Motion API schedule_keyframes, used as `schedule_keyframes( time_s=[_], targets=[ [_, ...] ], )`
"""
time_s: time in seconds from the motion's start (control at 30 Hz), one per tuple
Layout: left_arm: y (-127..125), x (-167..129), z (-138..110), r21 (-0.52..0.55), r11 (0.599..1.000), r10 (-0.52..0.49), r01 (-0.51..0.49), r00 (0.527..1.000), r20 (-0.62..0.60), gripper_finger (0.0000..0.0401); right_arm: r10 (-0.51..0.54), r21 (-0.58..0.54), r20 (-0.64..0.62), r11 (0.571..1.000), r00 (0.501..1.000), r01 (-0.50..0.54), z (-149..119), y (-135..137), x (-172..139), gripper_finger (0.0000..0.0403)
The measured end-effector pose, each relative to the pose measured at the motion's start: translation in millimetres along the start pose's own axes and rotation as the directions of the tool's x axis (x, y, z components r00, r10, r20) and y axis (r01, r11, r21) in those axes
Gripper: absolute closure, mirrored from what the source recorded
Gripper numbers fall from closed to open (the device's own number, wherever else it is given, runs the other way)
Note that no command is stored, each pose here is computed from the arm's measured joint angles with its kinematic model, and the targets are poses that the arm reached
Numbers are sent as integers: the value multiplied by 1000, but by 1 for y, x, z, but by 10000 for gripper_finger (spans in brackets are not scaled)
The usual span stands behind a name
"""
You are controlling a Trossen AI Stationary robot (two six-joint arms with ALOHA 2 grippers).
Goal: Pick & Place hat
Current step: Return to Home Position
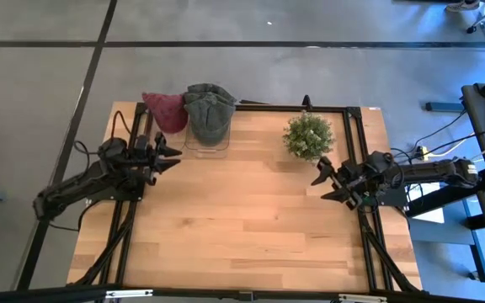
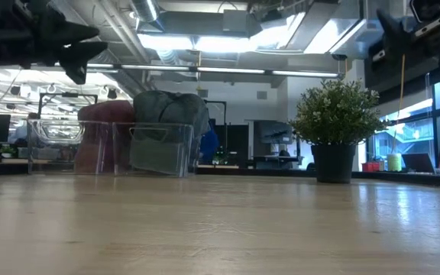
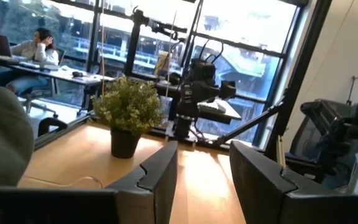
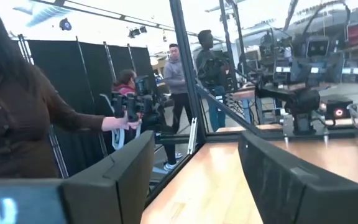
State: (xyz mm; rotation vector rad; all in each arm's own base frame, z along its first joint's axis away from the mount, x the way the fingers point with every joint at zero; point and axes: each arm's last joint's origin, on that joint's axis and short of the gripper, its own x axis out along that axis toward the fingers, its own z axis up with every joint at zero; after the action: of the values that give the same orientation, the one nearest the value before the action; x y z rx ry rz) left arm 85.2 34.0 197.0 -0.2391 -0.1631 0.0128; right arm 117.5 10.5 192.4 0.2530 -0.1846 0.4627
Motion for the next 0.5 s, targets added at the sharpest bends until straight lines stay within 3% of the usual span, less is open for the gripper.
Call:
schedule_keyframes(
  time_s=[0.2,0.37,0.5],
  targets=[
    [4,-1,-12,-21,1000,-5,5,1000,15,262,-3,-47,16,999,1000,4,2,1,-1,169],
    [4,-1,-14,-20,1000,0,0,1000,-1,260,-35,-2,3,999,999,35,0,0,-2,169],
    [6,-1,-16,-13,1000,14,-14,1000,-16,262,-115,14,8,993,993,115,-1,-1,-5,169]
  ],
)
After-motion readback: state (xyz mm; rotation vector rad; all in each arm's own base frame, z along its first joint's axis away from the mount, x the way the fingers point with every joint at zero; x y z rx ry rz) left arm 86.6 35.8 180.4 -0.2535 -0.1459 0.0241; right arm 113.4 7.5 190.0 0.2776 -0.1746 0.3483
